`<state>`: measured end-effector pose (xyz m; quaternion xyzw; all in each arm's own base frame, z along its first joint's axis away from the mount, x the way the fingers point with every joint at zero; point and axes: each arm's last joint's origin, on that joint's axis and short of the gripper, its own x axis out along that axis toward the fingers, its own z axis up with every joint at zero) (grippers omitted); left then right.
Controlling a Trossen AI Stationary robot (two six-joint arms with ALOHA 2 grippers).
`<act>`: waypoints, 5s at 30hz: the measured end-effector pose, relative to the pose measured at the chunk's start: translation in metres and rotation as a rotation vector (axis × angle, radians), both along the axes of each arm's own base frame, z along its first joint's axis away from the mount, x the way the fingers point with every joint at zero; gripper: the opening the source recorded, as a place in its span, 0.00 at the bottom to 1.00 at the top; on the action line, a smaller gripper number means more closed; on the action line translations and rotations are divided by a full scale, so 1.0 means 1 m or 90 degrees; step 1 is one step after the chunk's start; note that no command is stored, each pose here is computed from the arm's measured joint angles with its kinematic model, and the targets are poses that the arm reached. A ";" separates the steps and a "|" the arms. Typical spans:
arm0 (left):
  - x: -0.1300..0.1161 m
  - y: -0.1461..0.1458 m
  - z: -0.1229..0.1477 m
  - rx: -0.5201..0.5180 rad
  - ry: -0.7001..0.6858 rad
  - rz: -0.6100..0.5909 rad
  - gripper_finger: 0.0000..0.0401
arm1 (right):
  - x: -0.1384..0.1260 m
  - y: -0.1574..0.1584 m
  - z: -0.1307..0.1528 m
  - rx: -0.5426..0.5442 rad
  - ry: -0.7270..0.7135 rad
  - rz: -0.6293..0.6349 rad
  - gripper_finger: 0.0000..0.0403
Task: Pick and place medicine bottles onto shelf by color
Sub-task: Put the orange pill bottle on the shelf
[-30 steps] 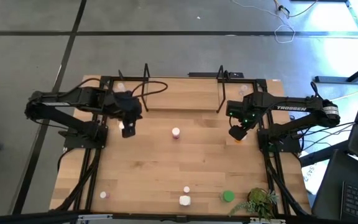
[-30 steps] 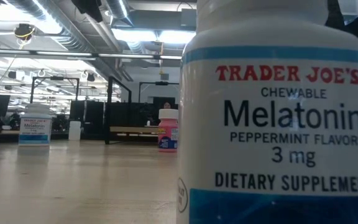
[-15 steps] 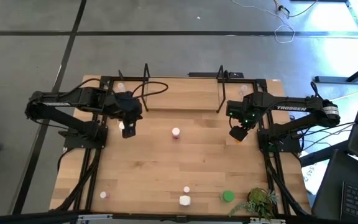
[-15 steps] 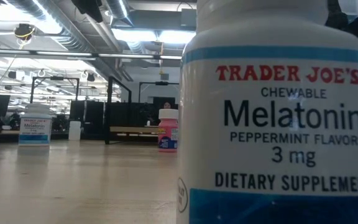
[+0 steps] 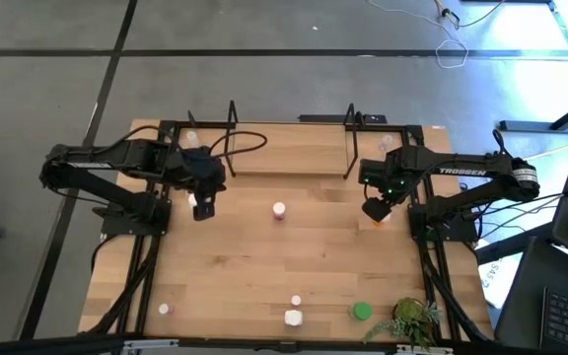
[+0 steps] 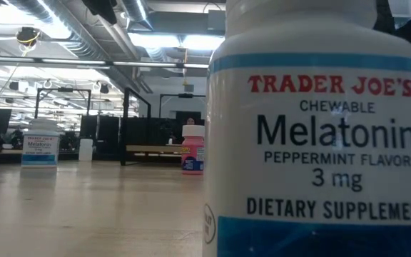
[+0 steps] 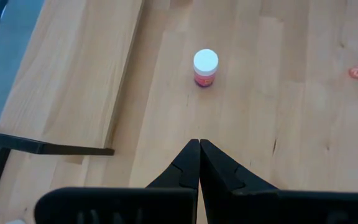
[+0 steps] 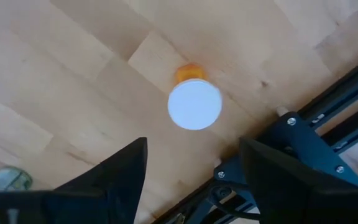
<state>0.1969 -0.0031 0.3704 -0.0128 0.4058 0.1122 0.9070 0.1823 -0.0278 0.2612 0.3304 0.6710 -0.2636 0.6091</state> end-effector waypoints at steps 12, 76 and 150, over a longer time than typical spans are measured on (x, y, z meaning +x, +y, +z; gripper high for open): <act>0.000 0.000 0.000 0.000 0.000 0.000 0.00 | -0.008 0.001 -0.020 -0.005 0.051 -0.017 0.63; 0.000 0.000 0.000 0.003 0.001 -0.004 0.00 | -0.004 0.000 -0.050 -0.021 0.001 -0.034 0.63; 0.000 0.000 0.000 0.004 0.001 -0.004 0.00 | 0.016 -0.004 -0.079 -0.013 0.079 0.001 0.52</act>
